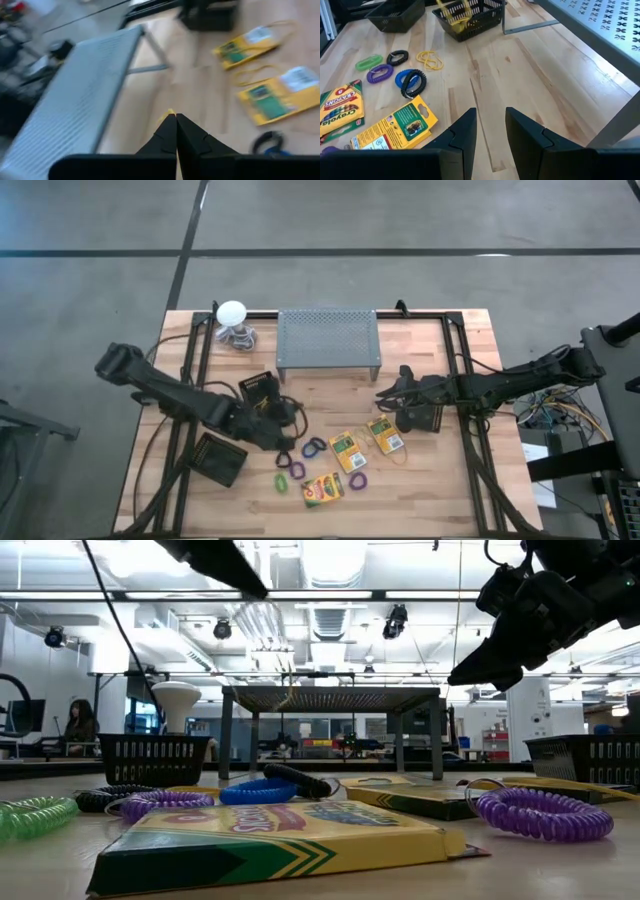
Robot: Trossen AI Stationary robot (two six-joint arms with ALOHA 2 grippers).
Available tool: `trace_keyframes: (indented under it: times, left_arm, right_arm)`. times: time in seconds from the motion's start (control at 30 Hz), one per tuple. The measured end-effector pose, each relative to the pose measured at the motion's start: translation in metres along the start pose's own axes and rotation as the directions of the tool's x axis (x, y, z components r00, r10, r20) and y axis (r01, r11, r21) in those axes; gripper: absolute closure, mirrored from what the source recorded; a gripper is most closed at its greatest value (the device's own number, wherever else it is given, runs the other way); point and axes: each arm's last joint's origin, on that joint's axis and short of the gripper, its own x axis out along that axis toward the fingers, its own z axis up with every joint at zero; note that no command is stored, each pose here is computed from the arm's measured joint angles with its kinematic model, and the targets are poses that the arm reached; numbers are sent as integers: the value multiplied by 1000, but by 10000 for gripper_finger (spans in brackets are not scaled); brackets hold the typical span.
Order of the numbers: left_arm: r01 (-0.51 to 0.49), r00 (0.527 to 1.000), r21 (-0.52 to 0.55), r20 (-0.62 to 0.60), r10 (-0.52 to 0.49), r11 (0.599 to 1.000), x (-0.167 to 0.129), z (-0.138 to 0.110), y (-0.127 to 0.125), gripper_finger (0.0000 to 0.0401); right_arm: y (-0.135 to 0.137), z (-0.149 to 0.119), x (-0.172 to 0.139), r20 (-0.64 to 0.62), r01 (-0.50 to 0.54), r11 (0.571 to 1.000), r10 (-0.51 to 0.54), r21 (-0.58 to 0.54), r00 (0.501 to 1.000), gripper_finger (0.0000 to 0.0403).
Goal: Pick & Place Office Desk Supplies
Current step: Put the yellow rubber band into the top left black bin
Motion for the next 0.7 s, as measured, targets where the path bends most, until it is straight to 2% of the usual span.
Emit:
trace_keyframes:
  times: [0.2,0.33,0.4,0.6,0.7]
  left_arm:
    - [-116,987,-17,-116,113,993,-17,-17,21,401]
    - [-176,969,-113,-194,152,978,-23,-28,29,401]
    - [-200,963,-172,-216,161,965,-23,-32,30,401]
    - [-204,951,-227,-277,138,952,-18,-52,25,399]
    - [-224,942,-278,-307,135,934,-14,-63,23,392]
  right_arm:
    - [0,-1,0,-8,3,1000,-3,-11,1000,303]
    - [0,-1,0,-9,4,999,-4,-33,1000,303]
    - [0,-1,0,-11,4,999,-5,-40,1000,303]
    - [0,-1,0,-12,5,999,-5,-40,1000,303]
    - [-1,-1,0,-12,5,999,-6,-40,1000,303]
